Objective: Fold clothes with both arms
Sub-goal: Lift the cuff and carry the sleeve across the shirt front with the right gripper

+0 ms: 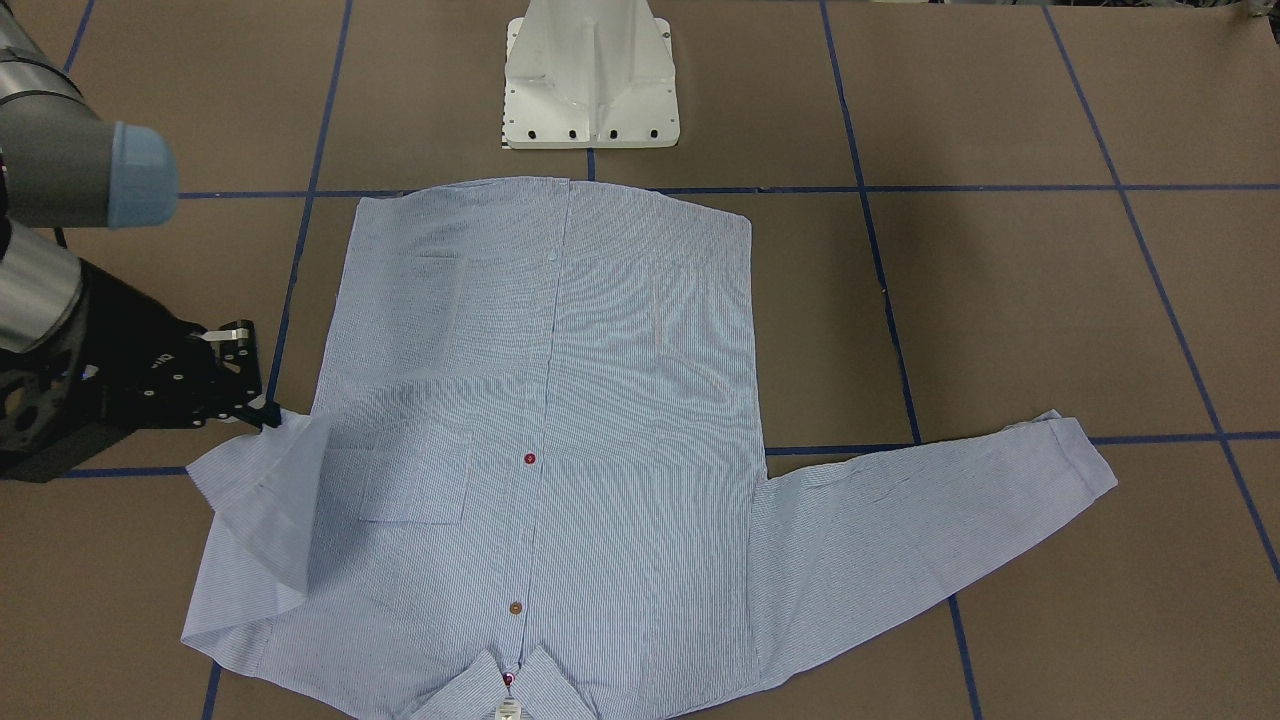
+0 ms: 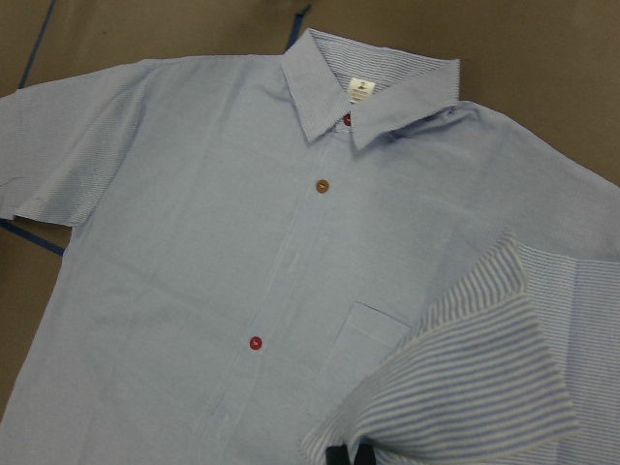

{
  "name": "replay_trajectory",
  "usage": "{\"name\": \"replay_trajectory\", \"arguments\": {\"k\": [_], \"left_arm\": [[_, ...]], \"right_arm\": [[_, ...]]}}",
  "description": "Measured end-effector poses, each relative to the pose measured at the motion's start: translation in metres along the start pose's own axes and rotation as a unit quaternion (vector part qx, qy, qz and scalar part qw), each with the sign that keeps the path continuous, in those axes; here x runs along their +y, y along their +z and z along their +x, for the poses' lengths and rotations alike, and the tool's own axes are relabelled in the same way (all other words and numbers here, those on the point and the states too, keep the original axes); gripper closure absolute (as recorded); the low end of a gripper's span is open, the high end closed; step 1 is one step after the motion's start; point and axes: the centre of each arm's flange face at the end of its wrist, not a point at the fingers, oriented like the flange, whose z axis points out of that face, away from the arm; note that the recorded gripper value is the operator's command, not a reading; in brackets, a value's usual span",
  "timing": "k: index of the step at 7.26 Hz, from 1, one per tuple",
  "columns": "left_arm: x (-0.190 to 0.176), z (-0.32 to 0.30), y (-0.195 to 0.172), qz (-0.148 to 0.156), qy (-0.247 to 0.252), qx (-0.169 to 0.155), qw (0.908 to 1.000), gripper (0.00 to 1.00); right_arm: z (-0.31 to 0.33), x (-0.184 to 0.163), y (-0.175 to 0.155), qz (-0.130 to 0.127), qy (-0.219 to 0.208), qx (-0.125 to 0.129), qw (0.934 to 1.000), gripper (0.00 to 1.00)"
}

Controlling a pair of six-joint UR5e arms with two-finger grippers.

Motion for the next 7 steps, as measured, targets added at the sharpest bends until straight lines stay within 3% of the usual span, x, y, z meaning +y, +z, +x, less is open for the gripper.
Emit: {"name": "replay_trajectory", "arguments": {"k": [3,7], "left_arm": [[0.006,-0.006,0.005,-0.006,-0.006,-0.001,1.0,0.01],[0.007,-0.007,0.006,-0.007,-0.007,-0.002,1.0,0.01]], "right_arm": [[-0.101,-0.054,0.059,0.005,-0.013,0.022,0.9997,1.0],[-0.163,-0.062,0.133,0.004,-0.033,0.064,0.9974,1.0]]}}
